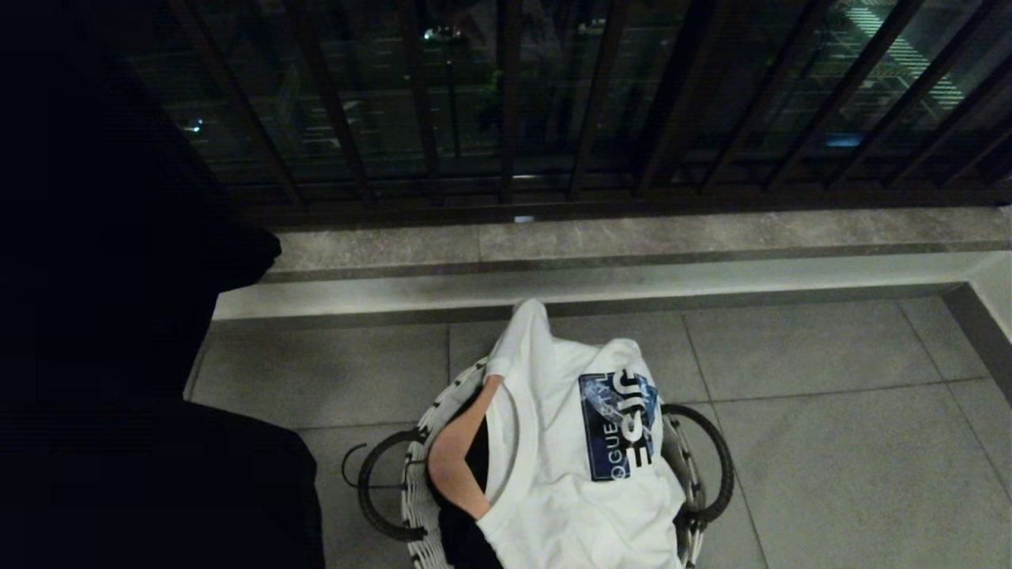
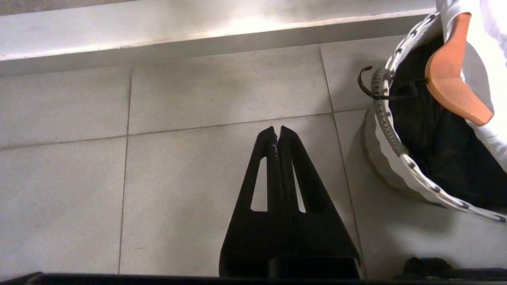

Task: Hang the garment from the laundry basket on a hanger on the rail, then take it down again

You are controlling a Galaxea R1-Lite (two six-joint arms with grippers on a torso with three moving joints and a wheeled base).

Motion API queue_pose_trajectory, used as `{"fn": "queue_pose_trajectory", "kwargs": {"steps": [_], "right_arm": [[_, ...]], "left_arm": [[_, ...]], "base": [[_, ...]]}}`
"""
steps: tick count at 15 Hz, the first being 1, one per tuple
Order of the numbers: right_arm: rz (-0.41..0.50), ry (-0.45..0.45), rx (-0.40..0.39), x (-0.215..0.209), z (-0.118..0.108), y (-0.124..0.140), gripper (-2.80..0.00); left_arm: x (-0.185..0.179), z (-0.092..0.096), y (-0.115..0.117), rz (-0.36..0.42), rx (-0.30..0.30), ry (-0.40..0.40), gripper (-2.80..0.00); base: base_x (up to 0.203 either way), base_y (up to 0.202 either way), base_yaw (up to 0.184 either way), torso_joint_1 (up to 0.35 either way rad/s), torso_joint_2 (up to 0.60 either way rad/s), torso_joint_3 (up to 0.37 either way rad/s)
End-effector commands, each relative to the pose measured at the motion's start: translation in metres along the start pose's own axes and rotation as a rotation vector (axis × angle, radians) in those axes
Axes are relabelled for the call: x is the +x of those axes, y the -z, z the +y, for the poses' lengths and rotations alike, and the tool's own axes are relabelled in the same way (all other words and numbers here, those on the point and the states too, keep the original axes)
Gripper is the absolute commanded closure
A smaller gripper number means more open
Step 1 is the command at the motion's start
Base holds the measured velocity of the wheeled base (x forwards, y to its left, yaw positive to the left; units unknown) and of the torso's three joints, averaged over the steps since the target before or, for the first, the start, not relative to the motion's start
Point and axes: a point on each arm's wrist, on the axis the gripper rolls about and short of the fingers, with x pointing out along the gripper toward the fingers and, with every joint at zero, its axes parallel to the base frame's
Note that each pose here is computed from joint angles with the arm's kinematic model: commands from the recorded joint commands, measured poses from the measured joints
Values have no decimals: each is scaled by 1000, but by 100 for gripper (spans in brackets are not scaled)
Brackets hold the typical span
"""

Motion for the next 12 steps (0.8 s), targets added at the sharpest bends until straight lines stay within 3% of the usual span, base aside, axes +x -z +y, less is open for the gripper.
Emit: {"fn": "queue_pose_trajectory", "kwargs": {"steps": [1,3,5,7,9,12], "right_arm": [[18,1,-1,1,0,-1,0],[31,-2,-13,2,0,-5,0],[10,-27,-7,2,2,-31,0],[63,-64,-1,11,3,-53,0],[141,-146,8,29,6,-77,0],[298,-336,30,68,12,-99,0]], "left_arm": [[0,0,1,1,0,0,0],[0,0,1,1,0,0,0],[0,0,1,1,0,-1,0],[0,0,1,1,0,1,0],[0,0,1,1,0,1,0],[0,0,1,1,0,-1,0]], "base": [[0,0,0,0,0,0],[0,0,0,0,0,0],[0,0,0,0,0,0],[0,0,0,0,0,0],[0,0,0,0,0,0],[0,0,0,0,0,0]]}}
